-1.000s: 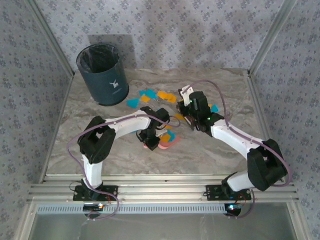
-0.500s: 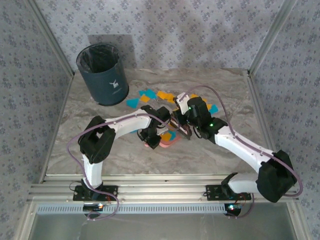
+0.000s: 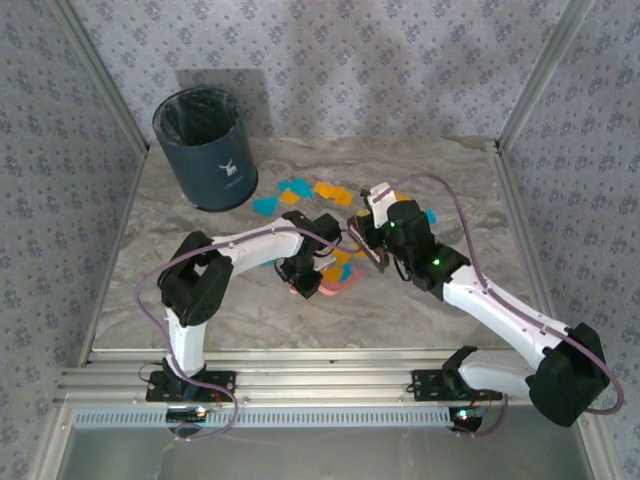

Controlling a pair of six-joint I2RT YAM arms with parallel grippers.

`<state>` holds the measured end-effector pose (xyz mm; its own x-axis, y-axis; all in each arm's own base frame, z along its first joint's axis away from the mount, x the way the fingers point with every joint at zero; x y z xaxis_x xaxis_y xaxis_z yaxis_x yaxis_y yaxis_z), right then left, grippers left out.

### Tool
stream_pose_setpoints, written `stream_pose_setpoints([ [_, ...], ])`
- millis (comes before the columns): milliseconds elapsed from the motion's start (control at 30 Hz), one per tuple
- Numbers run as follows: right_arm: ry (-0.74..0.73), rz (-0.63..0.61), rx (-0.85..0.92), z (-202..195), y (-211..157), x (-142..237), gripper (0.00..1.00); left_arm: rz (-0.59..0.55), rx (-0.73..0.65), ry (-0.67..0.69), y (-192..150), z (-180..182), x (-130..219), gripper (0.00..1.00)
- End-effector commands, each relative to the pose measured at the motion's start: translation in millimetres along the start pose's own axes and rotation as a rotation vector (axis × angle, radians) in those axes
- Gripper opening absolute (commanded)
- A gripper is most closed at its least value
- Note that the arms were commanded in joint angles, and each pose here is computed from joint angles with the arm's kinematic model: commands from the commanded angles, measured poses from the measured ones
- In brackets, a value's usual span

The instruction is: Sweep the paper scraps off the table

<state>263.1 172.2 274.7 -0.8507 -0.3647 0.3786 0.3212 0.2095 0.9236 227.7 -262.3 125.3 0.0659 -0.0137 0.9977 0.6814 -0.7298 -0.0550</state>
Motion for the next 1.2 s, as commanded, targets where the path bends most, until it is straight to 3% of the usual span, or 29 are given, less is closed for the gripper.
stream_pose_setpoints([
  [0,-0.182,-0.043,-0.032,-16,4,-1,0.0,0.034,-0.02,-0.021,-5,-5,4,0.0],
  [467,-0.194,0.101,0.013,-9,-30,-33,0.0,0.041,-0.031,-0.039,-5,-9,3,0.0],
  [767,0.023,0.134,0.002,16,-37,-32,0.0,0.034,-0.03,-0.032,-4,-8,2,0.0],
  [1167,0.159,0.127,-0.037,26,-37,-22,0.0,0.035,-0.028,-0.027,-3,-7,-1,0.0],
])
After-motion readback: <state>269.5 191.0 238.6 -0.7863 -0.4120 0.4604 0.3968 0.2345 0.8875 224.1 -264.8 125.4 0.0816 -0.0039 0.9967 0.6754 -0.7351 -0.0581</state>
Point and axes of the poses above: each hand's point on the last joint's axis, 136 mm out from that joint toward the fingers, its own x axis back along the fingers, its own z axis along the line the jaws close on, y = z × x, the point moved 8 cm from there along x, back along the fingers, and after that the axes turned 1 degree about -x, right-handed, at the moved point
